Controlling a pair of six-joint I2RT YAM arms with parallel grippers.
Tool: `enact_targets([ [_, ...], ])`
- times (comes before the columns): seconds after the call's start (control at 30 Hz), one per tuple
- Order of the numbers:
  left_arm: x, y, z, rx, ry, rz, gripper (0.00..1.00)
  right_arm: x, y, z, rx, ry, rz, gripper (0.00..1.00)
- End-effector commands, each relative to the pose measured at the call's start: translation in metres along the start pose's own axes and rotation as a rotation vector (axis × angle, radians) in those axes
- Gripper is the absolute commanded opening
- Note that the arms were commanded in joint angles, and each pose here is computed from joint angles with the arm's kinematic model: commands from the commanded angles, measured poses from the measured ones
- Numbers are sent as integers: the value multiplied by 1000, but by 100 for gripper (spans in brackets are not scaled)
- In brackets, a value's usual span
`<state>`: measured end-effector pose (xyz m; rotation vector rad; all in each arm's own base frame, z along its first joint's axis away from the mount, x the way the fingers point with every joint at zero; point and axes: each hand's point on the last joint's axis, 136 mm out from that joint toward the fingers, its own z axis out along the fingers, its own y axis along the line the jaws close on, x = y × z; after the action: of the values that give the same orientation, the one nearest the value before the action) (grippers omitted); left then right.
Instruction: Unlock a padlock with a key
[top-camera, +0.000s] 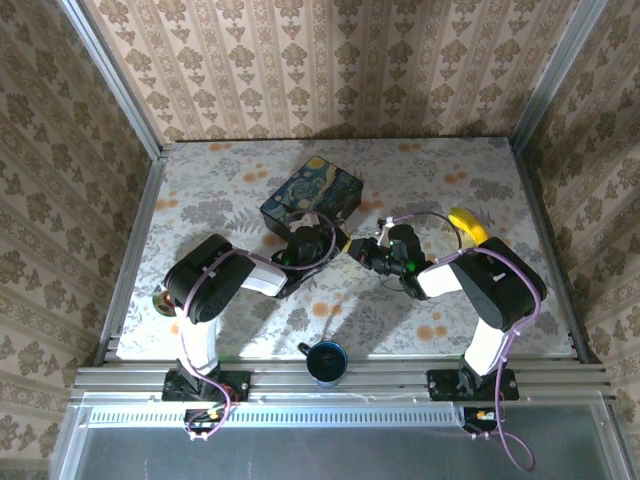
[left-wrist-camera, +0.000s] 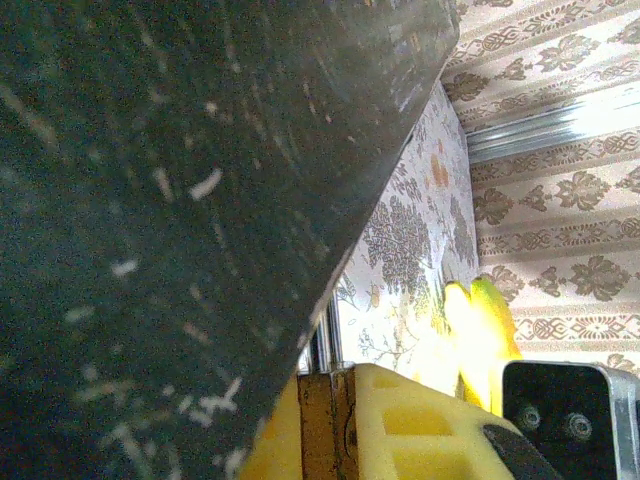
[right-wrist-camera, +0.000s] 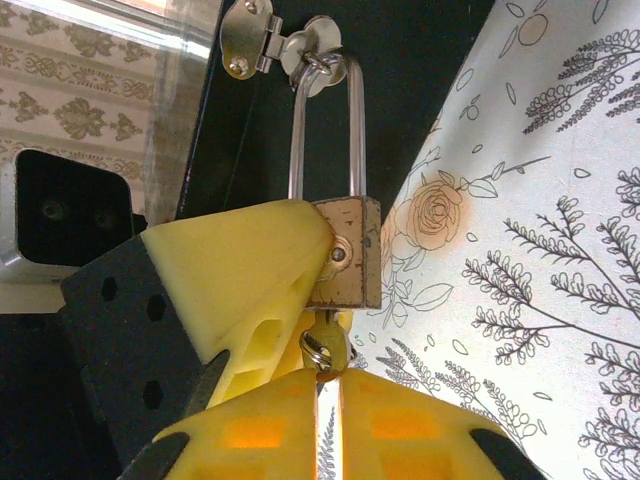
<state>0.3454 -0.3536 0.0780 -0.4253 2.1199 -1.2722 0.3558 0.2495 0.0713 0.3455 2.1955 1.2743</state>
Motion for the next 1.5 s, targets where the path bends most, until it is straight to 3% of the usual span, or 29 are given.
enact_targets([
  [0.0, -7, -6, -8, 16, -18, 43, 0, -15, 16, -4, -2, -44, -52, 21],
  [0.13, -10, -11, -16, -7, -3, 82, 0, -11, 10, -17, 96, -45, -111, 32],
  [0.27, -8, -6, -28, -108, 82, 128, 0, -5, 5, -38, 231, -50, -215, 40],
  [0.4, -6, 3, -44, -233, 136, 168, 0, 4, -2, -59, 352, -47, -318, 43],
  [0.6, 0, 8, -51, -266, 171, 80, 0, 16, -9, -74, 492, -34, -465, 43],
  [0.9, 9, 16, -50, -301, 222, -13, 0, 20, 15, -62, 439, -71, -675, 42],
  [1.1, 14, 17, -50, -290, 262, -87, 0, 29, 45, -48, 371, -108, -967, 39],
  [1.27, 20, 21, -52, -294, 298, -143, 0, 38, 49, -30, 386, -110, -1141, 35],
  [1.47, 24, 23, -54, -302, 324, -160, 0, 36, 46, -16, 429, -100, -1221, 35],
])
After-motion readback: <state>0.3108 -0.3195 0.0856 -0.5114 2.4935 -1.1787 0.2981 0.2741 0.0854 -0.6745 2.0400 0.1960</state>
